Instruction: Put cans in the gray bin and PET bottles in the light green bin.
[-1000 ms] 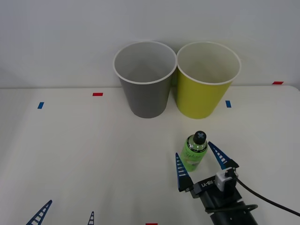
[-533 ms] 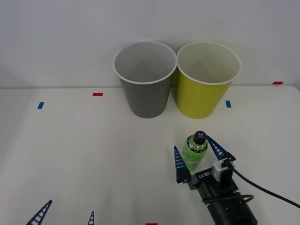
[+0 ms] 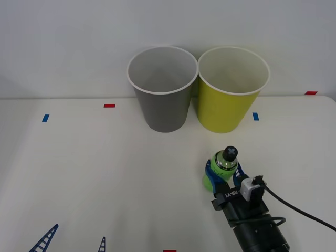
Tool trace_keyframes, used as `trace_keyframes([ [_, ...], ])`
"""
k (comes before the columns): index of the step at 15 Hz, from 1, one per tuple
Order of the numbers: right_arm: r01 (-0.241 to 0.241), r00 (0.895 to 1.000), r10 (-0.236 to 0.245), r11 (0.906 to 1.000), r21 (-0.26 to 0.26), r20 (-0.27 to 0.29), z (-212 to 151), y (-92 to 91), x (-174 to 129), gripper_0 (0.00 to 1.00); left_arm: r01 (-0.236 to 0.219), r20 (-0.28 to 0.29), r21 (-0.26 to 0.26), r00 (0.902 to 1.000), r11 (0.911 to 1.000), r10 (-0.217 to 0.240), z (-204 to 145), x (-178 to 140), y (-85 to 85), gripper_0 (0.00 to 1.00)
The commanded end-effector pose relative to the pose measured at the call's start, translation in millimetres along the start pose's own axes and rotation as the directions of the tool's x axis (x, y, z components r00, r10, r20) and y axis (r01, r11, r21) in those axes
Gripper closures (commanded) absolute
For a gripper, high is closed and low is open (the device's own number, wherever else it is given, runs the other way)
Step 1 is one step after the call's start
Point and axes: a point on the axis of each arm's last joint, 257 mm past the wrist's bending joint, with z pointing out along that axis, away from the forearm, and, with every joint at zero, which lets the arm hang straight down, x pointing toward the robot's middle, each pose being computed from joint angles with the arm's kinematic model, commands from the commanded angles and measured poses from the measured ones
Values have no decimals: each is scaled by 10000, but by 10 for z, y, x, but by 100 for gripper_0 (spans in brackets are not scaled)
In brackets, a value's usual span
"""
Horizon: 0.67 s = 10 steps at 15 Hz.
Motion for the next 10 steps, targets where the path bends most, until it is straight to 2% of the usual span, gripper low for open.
trace_keyframes([
  [1,-40,10000,40,10000,-5,5,-1,0,-3,100,0,0,0,10000,10000,0,0,0,0,0],
  [6,-159,9997,156,9997,182,183,13,-52,-117,100,0,0,0,10000,10000,0,0,0,0,0],
  [10,-85,9974,125,9984,559,-711,78,-142,-505,100,0,0,0,10000,10000,0,0,0,0,0],
])
